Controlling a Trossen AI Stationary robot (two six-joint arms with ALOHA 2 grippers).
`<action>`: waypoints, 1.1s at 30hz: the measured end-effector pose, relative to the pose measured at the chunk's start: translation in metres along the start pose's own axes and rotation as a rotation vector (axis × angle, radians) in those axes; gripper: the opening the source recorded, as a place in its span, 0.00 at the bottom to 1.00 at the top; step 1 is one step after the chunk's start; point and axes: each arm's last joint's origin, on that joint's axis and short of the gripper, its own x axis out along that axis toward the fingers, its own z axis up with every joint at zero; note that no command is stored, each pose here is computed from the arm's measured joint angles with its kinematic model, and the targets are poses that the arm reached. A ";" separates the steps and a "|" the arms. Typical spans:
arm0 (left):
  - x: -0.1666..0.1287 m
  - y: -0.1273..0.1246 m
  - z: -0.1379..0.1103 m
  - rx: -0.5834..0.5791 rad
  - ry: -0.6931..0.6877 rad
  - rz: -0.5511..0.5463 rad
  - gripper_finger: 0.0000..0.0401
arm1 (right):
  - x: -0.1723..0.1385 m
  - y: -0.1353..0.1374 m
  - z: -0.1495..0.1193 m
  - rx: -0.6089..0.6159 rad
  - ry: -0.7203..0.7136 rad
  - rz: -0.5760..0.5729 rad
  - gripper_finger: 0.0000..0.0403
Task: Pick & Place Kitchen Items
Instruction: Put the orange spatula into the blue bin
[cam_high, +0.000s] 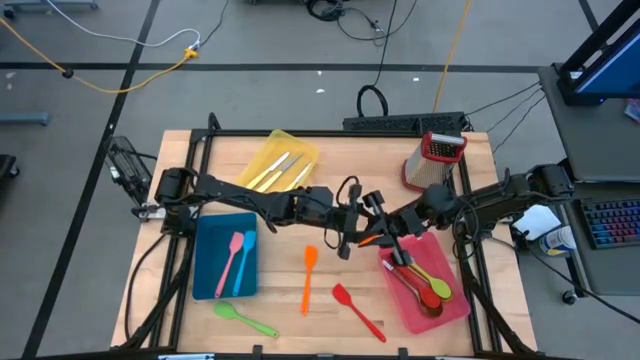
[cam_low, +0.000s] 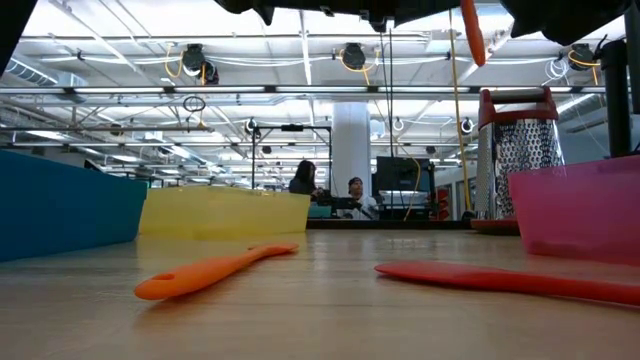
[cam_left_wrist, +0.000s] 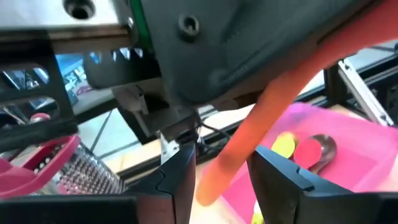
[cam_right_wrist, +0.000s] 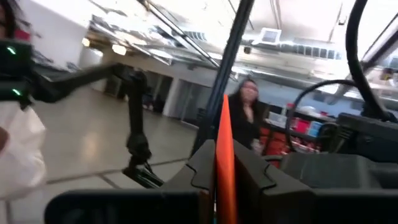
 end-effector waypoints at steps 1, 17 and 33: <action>0.000 0.000 0.000 0.003 0.005 -0.001 0.37 | 0.000 0.000 -0.001 -0.011 0.007 -0.016 0.05; 0.000 -0.001 -0.004 -0.022 0.058 0.040 0.12 | 0.000 -0.001 -0.003 0.020 0.034 -0.051 0.05; 0.000 -0.003 -0.004 -0.049 0.078 0.052 0.07 | 0.000 -0.001 -0.002 0.085 0.030 -0.044 0.13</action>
